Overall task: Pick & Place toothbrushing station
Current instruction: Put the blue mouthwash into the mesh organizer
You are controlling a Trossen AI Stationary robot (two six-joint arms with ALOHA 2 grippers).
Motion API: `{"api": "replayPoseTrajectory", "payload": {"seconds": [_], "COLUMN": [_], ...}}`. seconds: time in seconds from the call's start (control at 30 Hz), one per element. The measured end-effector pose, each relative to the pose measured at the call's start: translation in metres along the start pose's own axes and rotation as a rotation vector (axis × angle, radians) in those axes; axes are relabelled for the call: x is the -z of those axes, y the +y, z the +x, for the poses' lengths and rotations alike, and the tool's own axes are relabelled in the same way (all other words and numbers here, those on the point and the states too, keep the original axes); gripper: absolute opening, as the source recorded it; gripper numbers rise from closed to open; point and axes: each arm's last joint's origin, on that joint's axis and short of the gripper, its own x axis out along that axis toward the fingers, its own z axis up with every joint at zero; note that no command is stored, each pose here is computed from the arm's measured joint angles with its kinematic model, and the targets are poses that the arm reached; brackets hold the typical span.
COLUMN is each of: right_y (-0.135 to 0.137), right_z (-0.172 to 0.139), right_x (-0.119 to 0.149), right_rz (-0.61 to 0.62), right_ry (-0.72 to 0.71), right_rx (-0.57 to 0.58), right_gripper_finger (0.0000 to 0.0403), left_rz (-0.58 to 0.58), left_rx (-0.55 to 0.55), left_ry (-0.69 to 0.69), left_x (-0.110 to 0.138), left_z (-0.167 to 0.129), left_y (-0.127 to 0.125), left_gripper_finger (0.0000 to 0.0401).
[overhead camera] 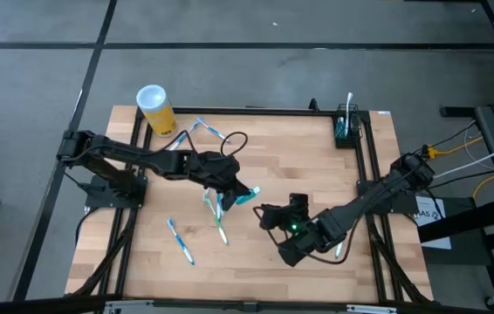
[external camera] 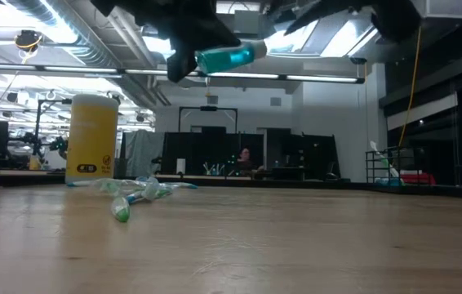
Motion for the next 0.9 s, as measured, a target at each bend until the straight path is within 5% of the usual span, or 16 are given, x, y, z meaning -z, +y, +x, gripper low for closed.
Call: {"api": "replayPoseTrajectory", "payload": {"seconds": [0.33, 0.9], "right_y": [0.017, 0.022], "right_z": [0.016, 0.029], "right_x": [-0.012, -0.021], "right_rz": [0.043, 0.013], "right_ry": [0.022, 0.051], "right_rx": [-0.042, -0.03], "right_gripper_finger": [0.0167, 0.0171], "left_rz": [0.042, 0.096], "left_rx": [0.038, 0.011], "left_ry": [0.025, -0.017], "left_x": [0.01, 0.002], "left_z": [0.001, -0.028], "left_y": [-0.015, -0.021], "left_gripper_finger": [0.0018, 0.0018]}}
